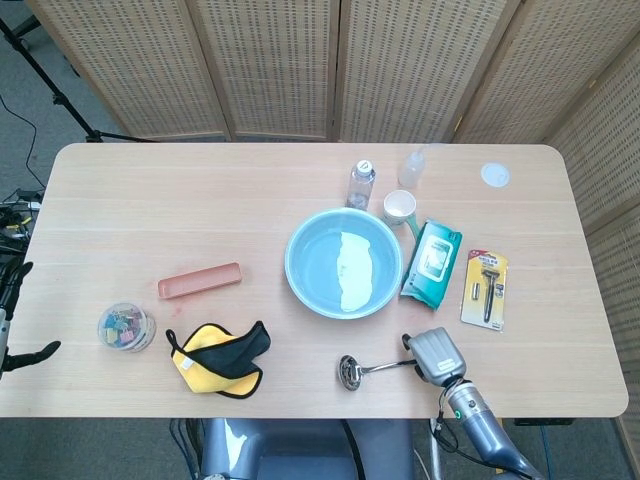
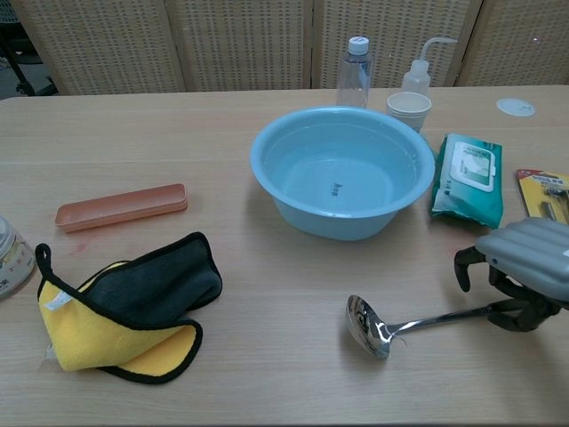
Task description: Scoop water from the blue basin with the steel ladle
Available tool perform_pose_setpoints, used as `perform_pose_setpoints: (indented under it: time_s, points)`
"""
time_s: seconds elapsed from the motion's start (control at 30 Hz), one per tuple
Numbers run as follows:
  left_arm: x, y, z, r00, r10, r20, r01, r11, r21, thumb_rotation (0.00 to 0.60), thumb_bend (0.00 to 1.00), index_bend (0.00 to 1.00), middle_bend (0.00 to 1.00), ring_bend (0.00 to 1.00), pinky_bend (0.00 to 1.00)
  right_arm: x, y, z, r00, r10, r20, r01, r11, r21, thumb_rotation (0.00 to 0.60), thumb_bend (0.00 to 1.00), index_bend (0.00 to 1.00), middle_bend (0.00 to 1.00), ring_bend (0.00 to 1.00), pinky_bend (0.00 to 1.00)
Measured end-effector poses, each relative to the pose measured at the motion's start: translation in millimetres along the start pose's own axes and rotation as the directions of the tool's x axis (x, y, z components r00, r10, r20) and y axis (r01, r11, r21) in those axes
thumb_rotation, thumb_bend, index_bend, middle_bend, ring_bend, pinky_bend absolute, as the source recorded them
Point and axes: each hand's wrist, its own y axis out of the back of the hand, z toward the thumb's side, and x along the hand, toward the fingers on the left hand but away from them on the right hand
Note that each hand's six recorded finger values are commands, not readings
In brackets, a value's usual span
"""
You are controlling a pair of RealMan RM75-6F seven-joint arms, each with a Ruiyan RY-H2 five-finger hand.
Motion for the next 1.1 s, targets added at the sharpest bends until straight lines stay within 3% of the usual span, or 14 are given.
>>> perform_pose_setpoints:
  time_s: [1.1]
  points:
    - [0.7,-1.6,0.3,1.000,-0.012,0.003,0.012,1.000,-0.006,0.600,0.00,0.00,0.00,0.00,0.00,-2.7,-13.0,-17.0,0.996,0.060,0.063,-0.062,0.997,0.034,0.600,0.34,0.43,0.90,0.83,1.00]
